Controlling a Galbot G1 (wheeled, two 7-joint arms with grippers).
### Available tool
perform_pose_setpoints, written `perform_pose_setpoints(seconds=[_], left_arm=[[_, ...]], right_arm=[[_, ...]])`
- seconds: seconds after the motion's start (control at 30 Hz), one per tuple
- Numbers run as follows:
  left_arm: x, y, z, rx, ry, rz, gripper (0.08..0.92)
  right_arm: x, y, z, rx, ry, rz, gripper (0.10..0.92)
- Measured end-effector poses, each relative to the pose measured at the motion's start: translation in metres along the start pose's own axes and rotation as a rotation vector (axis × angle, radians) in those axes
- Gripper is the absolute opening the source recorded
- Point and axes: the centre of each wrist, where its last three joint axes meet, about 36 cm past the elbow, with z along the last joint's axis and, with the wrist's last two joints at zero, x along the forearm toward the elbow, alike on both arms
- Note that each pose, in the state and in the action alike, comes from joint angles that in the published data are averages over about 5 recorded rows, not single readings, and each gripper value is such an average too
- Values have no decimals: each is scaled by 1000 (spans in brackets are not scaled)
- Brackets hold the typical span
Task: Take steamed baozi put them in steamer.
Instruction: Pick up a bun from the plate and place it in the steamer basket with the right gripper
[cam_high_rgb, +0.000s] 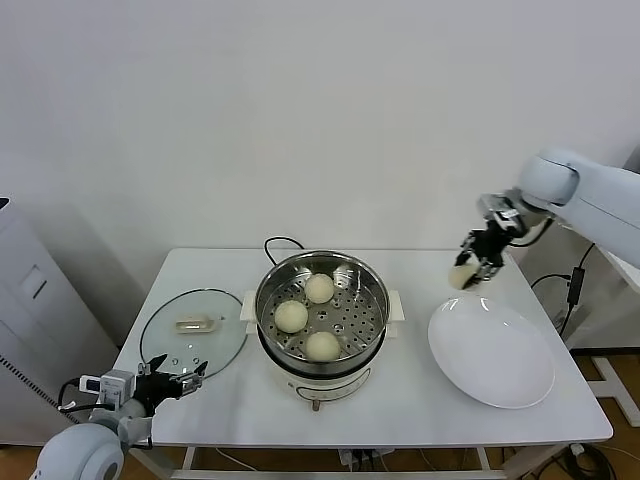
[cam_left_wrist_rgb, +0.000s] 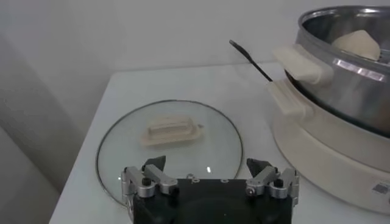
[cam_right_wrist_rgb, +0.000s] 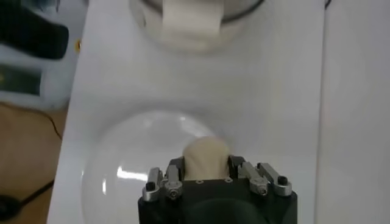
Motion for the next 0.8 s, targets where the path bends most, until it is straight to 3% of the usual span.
perform_pose_setpoints(seconds=[0.37,0.8], left_arm=[[-2,0,-1,0,-4,3,823],[-2,0,-1,4,-6,3,823]], right_arm=[[-6,-7,-91,-37,-38,-29,458],[-39,-5,-155,-93,-35,-17,458]])
